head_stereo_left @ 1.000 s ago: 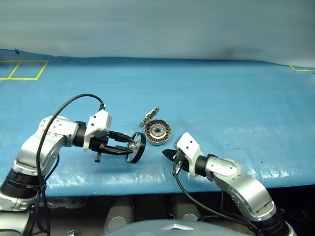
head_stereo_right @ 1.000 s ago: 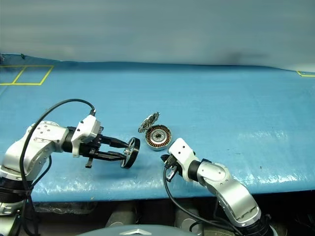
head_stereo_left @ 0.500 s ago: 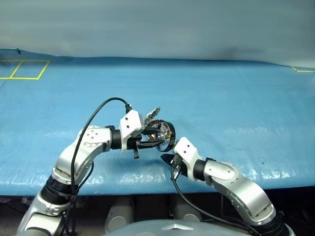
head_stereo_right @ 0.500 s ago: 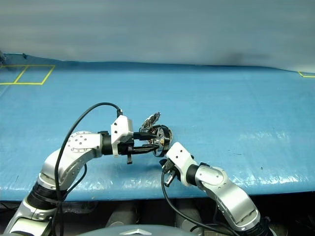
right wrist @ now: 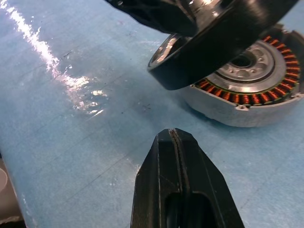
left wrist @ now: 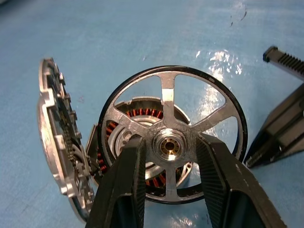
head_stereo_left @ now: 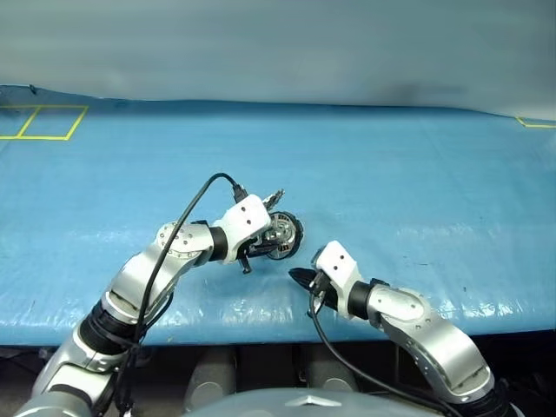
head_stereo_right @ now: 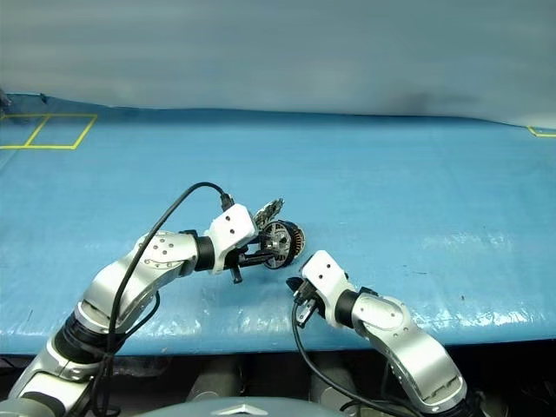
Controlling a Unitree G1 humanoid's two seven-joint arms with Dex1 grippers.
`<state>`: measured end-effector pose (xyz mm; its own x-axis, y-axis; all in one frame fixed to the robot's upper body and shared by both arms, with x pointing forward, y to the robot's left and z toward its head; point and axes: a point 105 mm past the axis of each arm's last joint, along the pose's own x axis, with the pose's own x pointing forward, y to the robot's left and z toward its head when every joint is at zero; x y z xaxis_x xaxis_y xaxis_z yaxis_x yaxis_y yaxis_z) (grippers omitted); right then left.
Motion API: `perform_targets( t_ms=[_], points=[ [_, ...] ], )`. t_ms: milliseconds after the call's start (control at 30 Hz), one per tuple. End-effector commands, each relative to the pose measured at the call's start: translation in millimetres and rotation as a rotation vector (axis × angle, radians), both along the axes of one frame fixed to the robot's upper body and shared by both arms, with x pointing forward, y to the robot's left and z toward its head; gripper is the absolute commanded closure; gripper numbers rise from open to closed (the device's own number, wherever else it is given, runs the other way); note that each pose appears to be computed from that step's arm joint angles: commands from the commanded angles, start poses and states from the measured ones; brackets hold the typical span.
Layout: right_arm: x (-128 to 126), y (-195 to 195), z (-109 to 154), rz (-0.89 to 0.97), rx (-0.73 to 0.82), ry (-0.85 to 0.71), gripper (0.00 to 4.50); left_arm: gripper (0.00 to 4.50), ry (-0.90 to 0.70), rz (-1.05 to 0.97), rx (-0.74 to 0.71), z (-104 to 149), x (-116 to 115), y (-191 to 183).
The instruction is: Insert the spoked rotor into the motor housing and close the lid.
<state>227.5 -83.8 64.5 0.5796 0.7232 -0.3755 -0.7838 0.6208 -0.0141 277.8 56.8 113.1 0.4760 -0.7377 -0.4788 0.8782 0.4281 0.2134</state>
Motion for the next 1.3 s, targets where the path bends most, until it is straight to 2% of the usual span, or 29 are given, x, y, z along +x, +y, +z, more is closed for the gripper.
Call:
perform_targets(
  t_ms=[33,200,233,367,700,1300],
  points=[
    [-2,-9,-2,0.023,0.030,-0.009,4.50,3.20,-0.055,-0.013,0.001,14,-1,-5],
    [0,-19,-9,-0.020,0.167,0.027,4.50,3.20,-0.071,0.000,-0.008,22,3,-8],
    [4,-23,-8,-0.049,0.199,-0.004,4.50,3.20,-0.072,0.004,-0.009,23,4,-9],
    [13,-33,-12,-0.131,0.226,-0.097,4.50,3.20,-0.069,0.023,-0.021,28,7,-12],
    [19,-41,-17,-0.155,0.370,-0.100,4.50,3.20,-0.059,0.078,-0.005,27,12,-20],
    [18,-35,-24,-0.126,0.331,-0.095,4.50,3.20,0.013,0.166,0.095,11,18,-22]
  ],
)
